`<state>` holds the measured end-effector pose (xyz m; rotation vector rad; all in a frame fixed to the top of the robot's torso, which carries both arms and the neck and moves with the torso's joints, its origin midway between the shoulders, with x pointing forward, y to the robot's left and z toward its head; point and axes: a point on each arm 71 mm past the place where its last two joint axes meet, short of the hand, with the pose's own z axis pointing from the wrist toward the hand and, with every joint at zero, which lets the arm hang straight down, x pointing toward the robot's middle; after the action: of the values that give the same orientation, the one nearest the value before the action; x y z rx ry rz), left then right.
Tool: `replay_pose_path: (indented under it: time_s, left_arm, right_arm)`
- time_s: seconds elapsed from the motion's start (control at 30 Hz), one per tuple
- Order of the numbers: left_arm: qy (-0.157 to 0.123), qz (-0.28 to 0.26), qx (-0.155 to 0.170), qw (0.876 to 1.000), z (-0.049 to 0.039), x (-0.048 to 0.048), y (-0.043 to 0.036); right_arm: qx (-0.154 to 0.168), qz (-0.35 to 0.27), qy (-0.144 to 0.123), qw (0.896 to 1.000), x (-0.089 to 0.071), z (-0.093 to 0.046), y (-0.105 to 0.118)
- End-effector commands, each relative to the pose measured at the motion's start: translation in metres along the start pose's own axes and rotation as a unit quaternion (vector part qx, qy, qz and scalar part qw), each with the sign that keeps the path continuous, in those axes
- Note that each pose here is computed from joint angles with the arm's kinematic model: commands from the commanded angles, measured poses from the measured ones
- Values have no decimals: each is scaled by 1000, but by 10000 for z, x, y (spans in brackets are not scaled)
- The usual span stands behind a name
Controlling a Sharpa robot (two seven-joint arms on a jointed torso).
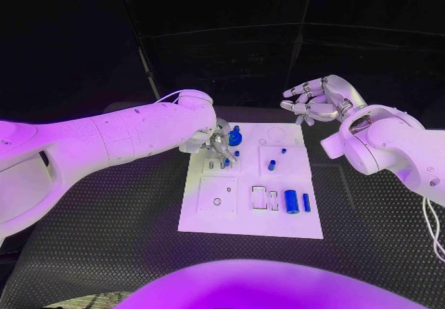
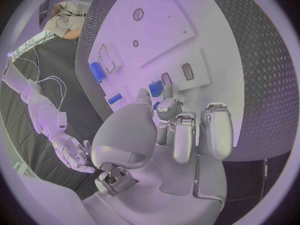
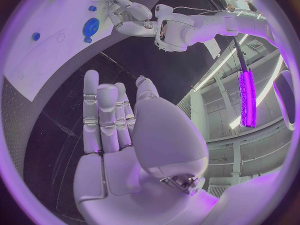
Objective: Assemble the parts on the task board
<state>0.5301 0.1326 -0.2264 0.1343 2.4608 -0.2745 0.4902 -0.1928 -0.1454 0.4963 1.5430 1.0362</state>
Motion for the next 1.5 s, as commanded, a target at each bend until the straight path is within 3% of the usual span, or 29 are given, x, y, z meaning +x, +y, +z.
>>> replay_pose_path:
  time_s: [0.03,0.47,0.77,1.17,1.5]
  left_arm:
    - [7,2,-2,1000,-2,4,-6]
    - [34,-49,20,998,2,32,-1]
    - [28,-89,32,995,-13,25,26]
    - [-13,-161,36,986,-133,41,206]
    - [-68,-210,34,975,-243,170,333]
  right_arm:
    - [-7,-2,3,1000,3,7,22]
    - [-6,-4,3,1000,9,23,14]
    - [-4,-6,3,1000,6,30,3]
    - [1,-8,4,1000,-18,34,-33]
    - [5,-11,2,1000,-60,24,-71]
